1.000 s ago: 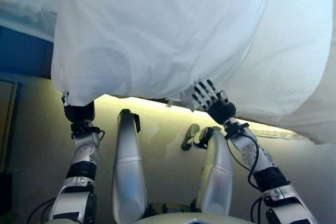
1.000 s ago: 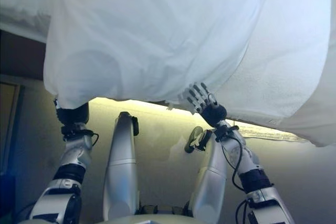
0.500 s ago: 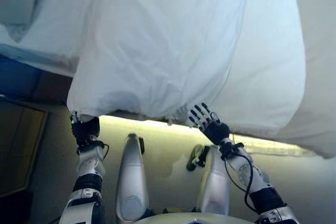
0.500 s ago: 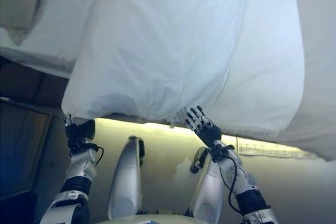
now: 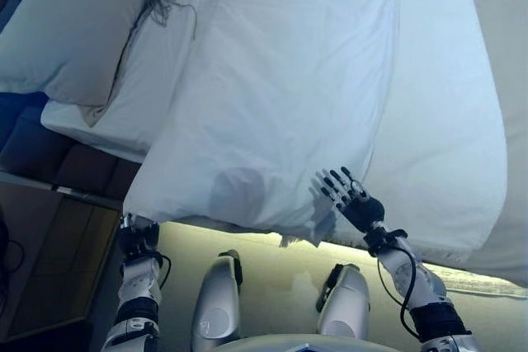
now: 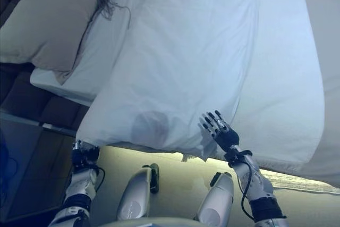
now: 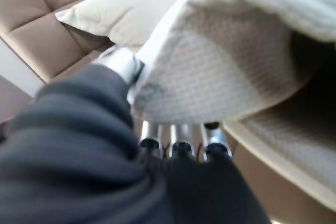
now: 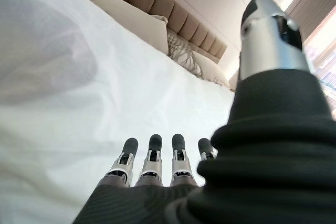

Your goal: Make the bed neatly

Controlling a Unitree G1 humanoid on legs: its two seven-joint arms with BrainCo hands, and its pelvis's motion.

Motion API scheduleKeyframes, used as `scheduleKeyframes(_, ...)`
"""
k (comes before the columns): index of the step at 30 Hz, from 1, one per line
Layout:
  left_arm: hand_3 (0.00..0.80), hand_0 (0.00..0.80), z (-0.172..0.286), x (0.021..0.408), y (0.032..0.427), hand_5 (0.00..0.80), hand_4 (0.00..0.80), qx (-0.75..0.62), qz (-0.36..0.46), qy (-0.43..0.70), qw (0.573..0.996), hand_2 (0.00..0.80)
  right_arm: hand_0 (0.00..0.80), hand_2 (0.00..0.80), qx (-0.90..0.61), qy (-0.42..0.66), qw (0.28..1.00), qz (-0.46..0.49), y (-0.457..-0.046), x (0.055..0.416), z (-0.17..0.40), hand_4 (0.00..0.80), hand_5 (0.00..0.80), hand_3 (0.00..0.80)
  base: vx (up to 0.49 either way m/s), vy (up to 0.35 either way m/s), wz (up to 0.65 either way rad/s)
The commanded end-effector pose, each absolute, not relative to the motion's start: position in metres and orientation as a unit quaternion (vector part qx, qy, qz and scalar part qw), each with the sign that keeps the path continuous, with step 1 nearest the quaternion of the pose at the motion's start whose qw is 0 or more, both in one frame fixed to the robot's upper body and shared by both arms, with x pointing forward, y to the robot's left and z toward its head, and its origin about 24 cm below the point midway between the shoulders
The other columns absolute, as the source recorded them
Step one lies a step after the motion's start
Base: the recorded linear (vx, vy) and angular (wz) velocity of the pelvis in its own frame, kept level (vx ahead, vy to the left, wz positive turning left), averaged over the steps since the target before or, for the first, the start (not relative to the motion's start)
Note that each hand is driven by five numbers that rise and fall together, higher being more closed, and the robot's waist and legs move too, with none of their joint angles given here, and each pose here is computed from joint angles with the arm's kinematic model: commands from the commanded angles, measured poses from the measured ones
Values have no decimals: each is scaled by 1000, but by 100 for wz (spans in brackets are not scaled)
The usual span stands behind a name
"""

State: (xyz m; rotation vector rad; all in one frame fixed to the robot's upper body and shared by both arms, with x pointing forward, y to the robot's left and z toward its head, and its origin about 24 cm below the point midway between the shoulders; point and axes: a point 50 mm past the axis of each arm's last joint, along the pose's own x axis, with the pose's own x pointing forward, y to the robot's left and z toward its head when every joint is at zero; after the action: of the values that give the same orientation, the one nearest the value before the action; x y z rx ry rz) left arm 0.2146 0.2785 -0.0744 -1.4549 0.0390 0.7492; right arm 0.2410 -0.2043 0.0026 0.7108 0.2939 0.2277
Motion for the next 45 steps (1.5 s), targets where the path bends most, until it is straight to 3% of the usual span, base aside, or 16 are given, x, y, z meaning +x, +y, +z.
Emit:
scheduleKeyframes(1, 800, 800, -78, 127, 365, 800, 800, -570, 514, -38, 640, 800, 0, 0, 330, 114, 932, 97, -227, 241, 19, 0, 0, 0, -17, 141, -16)
scheduleKeyframes(5, 800, 800, -80, 101, 386, 800, 800, -559, 568, -25, 603, 800, 0, 0, 308, 126, 938, 103, -236, 242, 30, 0, 0, 0, 26, 174, -6)
scheduleKeyframes(16, 800, 800, -78, 76, 404, 800, 800, -479, 588, 62, 649, 800, 0, 0, 256, 146, 949, 114, -246, 245, 49, 0, 0, 0, 8, 153, -5)
scheduleKeyframes(19, 800, 800, -73, 54, 417, 800, 800, -433, 670, 73, 598, 800, 0, 0, 249, 139, 951, 121, -246, 246, 55, 0, 0, 0, -60, 59, -3)
scheduleKeyframes(21, 800, 800, -69, 38, 424, 800, 800, -355, 706, 138, 597, 800, 0, 0, 251, 140, 950, 123, -243, 247, 54, 0, 0, 0, -24, 9, -2)
scheduleKeyframes(22, 320, 320, -69, 37, 425, 320, 320, -323, 701, 170, 613, 320, 0, 0, 253, 141, 949, 124, -241, 247, 54, 0, 0, 0, 6, -2, -12)
scheduleKeyframes(23, 0, 0, -70, 40, 423, 0, 0, -312, 696, 187, 619, 0, 0, 0, 255, 144, 948, 125, -239, 247, 55, 0, 0, 0, 7, -9, -16)
scheduleKeyframes(30, 0, 0, -83, 68, 402, 0, 0, -278, 630, 241, 683, 0, 0, 0, 268, 132, 946, 129, -232, 246, 58, 0, 0, 0, -29, -62, 3)
scheduleKeyframes(45, 0, 0, -117, 106, 335, 0, 0, -394, 529, 232, 715, 0, 0, 0, 328, 100, 931, 127, -222, 244, 46, 0, 0, 0, -17, -125, 11)
